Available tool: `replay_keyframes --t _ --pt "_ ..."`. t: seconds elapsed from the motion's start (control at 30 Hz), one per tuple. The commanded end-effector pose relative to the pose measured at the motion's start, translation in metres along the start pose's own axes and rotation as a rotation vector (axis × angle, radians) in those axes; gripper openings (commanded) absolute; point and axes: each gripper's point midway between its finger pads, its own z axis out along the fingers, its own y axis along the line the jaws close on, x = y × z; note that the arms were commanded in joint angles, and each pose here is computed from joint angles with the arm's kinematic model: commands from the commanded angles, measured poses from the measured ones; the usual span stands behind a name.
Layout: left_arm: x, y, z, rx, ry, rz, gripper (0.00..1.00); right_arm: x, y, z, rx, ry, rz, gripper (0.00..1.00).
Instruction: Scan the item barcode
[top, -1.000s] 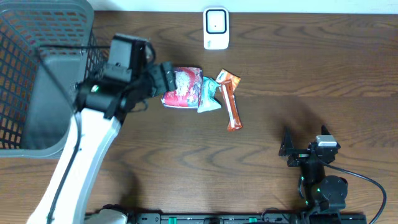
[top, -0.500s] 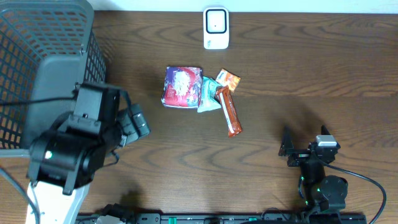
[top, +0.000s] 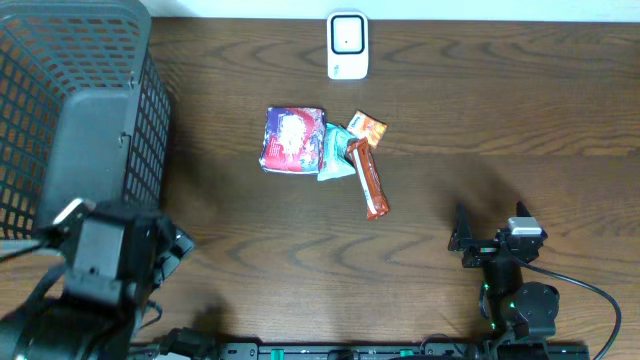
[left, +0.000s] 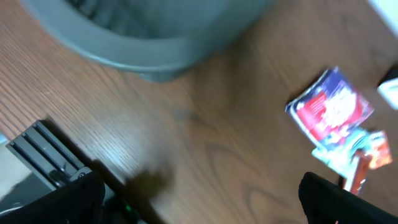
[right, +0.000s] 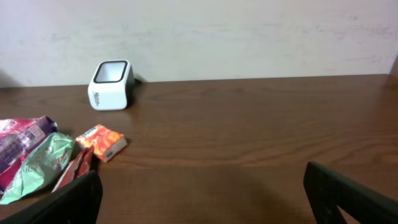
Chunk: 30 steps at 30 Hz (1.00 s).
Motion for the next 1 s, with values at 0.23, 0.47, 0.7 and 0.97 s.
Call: replay_keyframes --t 0.23,0.47,0.7,0.97 --pt "-0.003 0.018 -0.007 -0.013 -0.053 -0.066 1.00 -0.010 0.022 -0.002 -0.136 -0.020 0.326 0.99" --pt "-0.003 0.018 -0.007 -0.013 -0.053 -0.066 0.99 -0.009 0.073 -0.017 -0.439 0.109 0.634 0.99" --pt "-0.003 0.018 -0.007 -0.013 -0.053 -0.066 0.99 -0.061 0.086 -0.032 -0.594 -0.052 0.691 0.99" --pt "-0.003 0.018 -0.007 -0.013 -0.053 -0.066 0.98 -0.155 0.080 -0.066 -0.607 -0.386 0.465 0.99"
